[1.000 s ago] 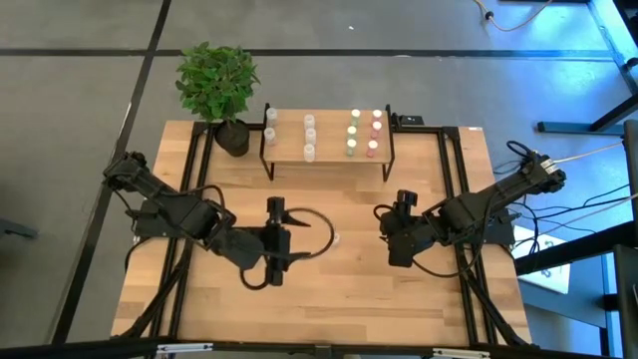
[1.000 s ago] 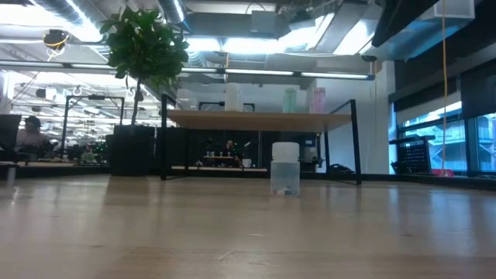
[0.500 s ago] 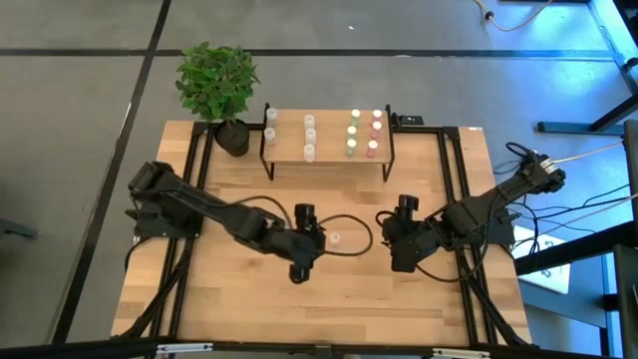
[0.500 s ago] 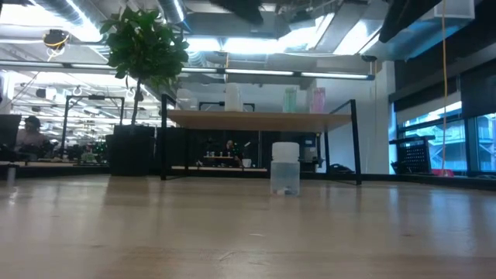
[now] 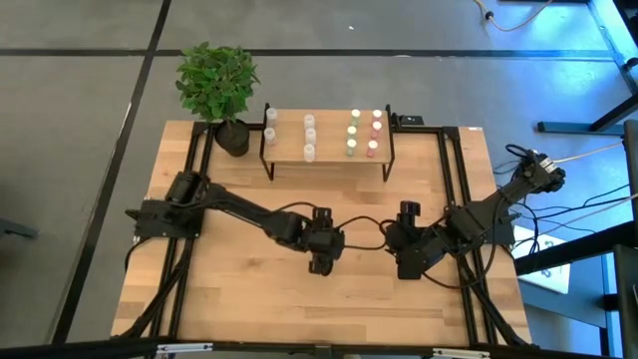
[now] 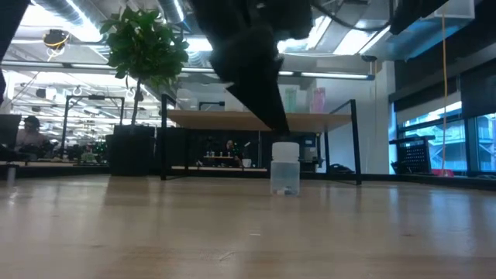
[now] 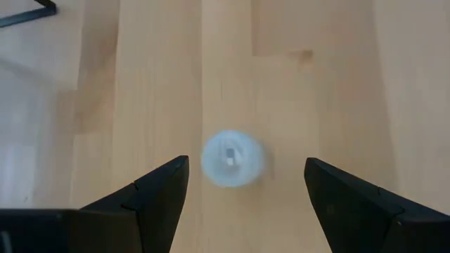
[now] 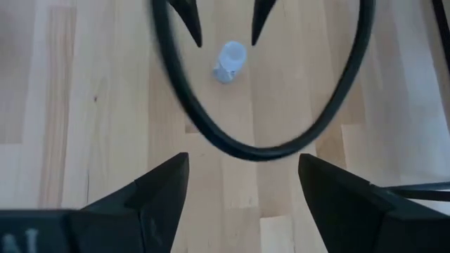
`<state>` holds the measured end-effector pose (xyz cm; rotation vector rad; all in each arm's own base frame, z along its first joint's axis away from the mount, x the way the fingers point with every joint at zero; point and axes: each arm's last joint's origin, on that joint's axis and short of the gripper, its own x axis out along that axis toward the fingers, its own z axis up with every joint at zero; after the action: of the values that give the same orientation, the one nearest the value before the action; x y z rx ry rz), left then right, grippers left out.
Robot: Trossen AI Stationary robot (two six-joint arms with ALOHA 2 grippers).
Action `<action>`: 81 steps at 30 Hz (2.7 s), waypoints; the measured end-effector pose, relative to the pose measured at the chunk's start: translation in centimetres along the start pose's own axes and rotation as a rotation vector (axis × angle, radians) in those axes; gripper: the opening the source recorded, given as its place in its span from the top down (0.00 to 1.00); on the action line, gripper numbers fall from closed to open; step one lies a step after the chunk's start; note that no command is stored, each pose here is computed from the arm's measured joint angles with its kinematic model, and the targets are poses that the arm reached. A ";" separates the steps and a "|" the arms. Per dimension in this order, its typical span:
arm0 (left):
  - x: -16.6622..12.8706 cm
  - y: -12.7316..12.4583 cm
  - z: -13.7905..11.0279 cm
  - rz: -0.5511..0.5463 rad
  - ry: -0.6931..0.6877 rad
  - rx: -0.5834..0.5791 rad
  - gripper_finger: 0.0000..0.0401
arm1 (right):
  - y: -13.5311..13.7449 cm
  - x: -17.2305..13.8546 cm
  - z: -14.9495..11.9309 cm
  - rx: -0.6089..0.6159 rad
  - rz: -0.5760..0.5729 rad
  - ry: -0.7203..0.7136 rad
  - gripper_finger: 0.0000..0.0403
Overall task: Pick and place medicine bottles onto shelf by color
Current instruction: Put the transparent pill bottle on the shelf aligned with the other transparent pill bottles
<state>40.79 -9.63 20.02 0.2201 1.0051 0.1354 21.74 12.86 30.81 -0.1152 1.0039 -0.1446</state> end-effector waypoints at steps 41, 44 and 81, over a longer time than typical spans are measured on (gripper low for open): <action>4.9 1.9 -0.6 -0.083 0.055 -0.058 0.54 | -0.1 0.0 0.1 -0.019 -0.022 -0.014 0.33; 4.9 1.9 -0.6 -0.083 0.056 -0.059 0.60 | -0.1 0.0 0.1 -0.019 -0.022 -0.015 0.33; -13.9 8.3 -1.4 0.107 -0.054 -0.456 0.67 | -0.4 0.0 0.1 0.000 -0.127 -0.060 0.33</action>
<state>32.16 -4.41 32.72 -0.1394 0.8836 0.4477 21.78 12.45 30.97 -0.1829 0.9369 -0.2561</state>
